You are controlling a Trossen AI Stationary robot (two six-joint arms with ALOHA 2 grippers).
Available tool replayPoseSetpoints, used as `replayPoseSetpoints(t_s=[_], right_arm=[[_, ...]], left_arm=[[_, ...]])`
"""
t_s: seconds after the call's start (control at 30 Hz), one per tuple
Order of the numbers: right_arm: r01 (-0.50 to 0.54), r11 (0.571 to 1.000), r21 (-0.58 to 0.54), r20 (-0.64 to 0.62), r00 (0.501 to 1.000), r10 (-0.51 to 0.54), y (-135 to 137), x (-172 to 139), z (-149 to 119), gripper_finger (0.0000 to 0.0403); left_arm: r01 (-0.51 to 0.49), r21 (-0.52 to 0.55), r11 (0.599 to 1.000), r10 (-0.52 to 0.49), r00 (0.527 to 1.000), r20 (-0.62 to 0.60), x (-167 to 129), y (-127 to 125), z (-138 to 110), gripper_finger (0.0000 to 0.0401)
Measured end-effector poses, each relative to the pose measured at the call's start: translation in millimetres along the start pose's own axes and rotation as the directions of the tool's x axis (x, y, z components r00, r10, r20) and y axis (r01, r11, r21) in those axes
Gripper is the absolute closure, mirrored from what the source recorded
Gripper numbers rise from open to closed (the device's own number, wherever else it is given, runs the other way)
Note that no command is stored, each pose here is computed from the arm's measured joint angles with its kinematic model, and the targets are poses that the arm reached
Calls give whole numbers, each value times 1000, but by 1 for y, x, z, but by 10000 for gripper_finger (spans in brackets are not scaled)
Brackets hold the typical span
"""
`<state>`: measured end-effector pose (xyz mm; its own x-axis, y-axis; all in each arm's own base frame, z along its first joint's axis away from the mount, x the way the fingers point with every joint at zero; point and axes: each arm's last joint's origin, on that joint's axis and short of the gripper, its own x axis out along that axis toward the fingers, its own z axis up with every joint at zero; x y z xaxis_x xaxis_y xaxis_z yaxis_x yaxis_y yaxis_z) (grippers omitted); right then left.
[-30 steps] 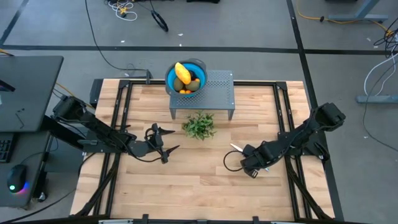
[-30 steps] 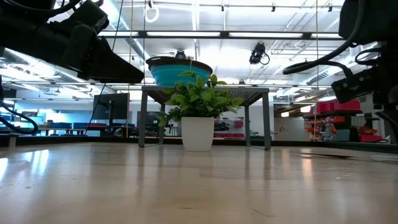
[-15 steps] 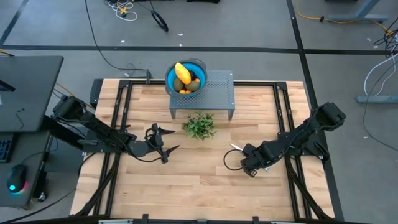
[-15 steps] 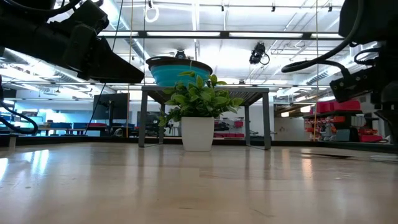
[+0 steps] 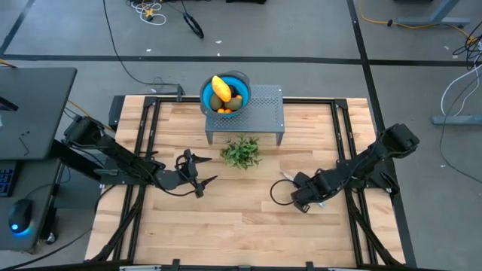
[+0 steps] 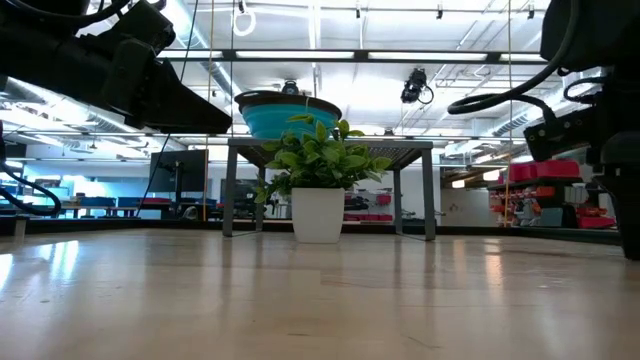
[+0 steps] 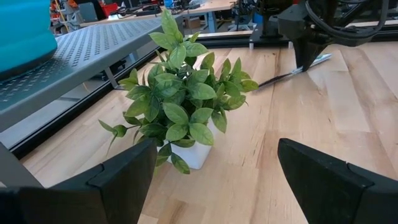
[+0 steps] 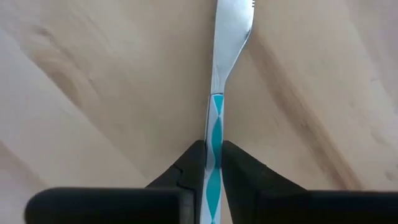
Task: Pick & Place Fruit
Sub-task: Put the blue knife on the shelf
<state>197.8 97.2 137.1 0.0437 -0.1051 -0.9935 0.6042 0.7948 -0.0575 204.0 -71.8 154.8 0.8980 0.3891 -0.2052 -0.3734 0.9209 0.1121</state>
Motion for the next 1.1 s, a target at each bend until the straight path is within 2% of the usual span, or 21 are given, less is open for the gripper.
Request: replayPoseSetpoints(t_s=[0.27,0.47,0.6,0.83,1.1], right_arm=[[-8,1000,5,79,997,8,15,-33,17,348],[-68,994,80,104,993,59,24,-59,35,348],[-108,978,180,107,990,90,24,-74,49,348],[-183,944,276,183,974,135,20,-96,78,348],[-270,911,313,280,942,183,8,-130,115,348]], left_arm=[[-4,-1,1000,4,1000,1,0,0,0,58],[1,-1,1000,-1,1000,0,0,0,0,58],[4,0,1000,-4,1000,0,0,0,0,58],[3,0,1000,-3,1000,0,0,0,0,58],[3,0,1000,-3,1000,0,0,0,0,58]])
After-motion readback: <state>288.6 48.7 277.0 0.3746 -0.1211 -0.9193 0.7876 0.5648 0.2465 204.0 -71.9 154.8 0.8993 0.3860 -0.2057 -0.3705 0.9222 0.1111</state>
